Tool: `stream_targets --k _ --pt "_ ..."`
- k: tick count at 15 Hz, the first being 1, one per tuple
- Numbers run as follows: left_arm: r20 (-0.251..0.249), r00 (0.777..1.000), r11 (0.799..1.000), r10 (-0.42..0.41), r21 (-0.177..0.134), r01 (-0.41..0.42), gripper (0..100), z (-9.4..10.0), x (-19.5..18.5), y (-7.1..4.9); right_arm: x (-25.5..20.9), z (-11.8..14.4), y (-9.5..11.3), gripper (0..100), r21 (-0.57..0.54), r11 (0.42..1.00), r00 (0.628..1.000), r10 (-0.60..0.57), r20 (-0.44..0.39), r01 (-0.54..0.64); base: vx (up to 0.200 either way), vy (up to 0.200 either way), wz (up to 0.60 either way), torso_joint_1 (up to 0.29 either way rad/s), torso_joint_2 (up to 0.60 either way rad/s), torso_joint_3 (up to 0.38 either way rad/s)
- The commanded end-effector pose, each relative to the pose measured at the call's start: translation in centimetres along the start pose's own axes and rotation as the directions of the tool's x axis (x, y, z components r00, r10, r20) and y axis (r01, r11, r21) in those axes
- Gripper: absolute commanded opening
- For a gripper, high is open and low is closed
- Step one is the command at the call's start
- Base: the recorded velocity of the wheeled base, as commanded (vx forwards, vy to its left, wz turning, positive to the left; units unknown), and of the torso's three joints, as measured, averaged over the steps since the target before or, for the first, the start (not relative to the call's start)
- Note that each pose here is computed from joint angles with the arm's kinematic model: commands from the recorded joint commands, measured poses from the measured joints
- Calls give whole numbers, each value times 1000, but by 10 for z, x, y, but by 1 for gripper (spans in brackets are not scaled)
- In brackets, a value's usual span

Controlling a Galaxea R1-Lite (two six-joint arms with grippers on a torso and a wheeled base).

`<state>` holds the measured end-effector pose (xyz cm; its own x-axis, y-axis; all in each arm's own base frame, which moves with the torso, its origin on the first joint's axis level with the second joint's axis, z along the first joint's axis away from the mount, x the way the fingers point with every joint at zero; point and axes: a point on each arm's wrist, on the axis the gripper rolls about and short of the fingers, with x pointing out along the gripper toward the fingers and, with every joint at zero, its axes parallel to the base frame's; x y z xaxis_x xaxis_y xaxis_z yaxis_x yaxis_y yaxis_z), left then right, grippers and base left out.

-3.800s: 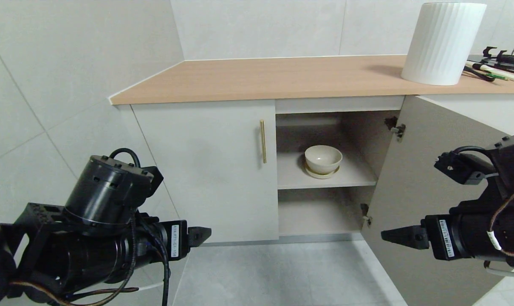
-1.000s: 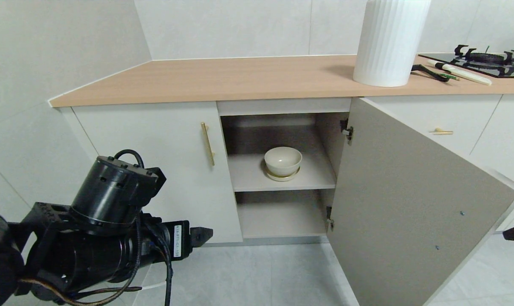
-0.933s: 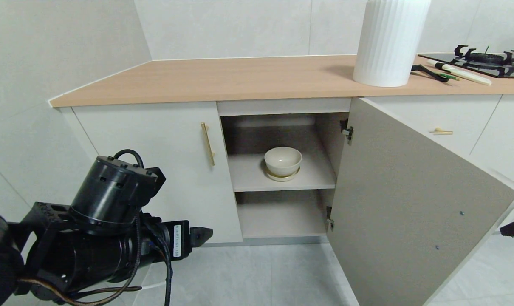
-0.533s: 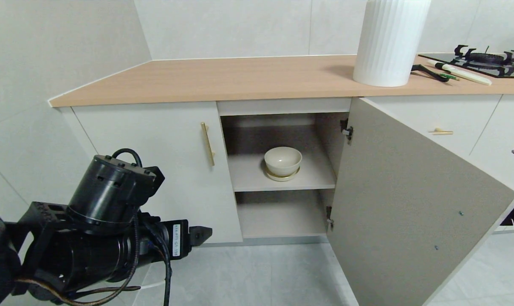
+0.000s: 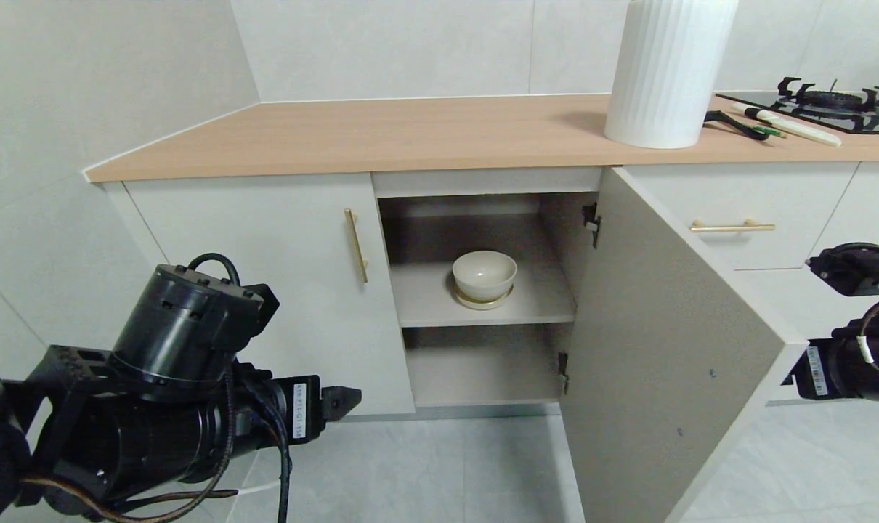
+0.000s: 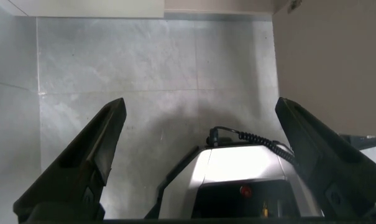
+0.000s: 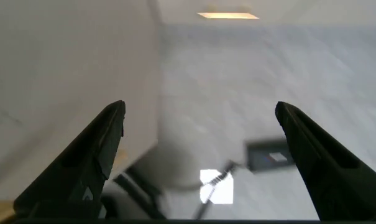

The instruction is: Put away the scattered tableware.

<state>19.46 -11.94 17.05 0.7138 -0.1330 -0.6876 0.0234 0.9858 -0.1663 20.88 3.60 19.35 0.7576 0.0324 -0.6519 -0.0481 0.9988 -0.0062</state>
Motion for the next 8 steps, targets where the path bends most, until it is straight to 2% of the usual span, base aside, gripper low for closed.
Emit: stream_targets --k 1,4,6,8 --pt "0 1000 1000 0 -1 0 100 0 0 0 7 -9 18 100 -30 998 998 58 -27 -58 0 0 0 0 0 0" --pt "2 1000 1000 0 0 0 100 0 0 0 12 -11 37 100 -6 992 992 123 -2 -123 0 0 0 0 0 0" --pt "1 1000 1000 1 0 -1 100 0 0 0 21 -11 59 100 46 980 981 193 33 -194 0 0 0 0 0 0" --pt "1 1000 1000 1 0 -1 100 0 0 0 30 -11 68 100 77 973 975 216 43 -219 0 0 0 0 0 0"
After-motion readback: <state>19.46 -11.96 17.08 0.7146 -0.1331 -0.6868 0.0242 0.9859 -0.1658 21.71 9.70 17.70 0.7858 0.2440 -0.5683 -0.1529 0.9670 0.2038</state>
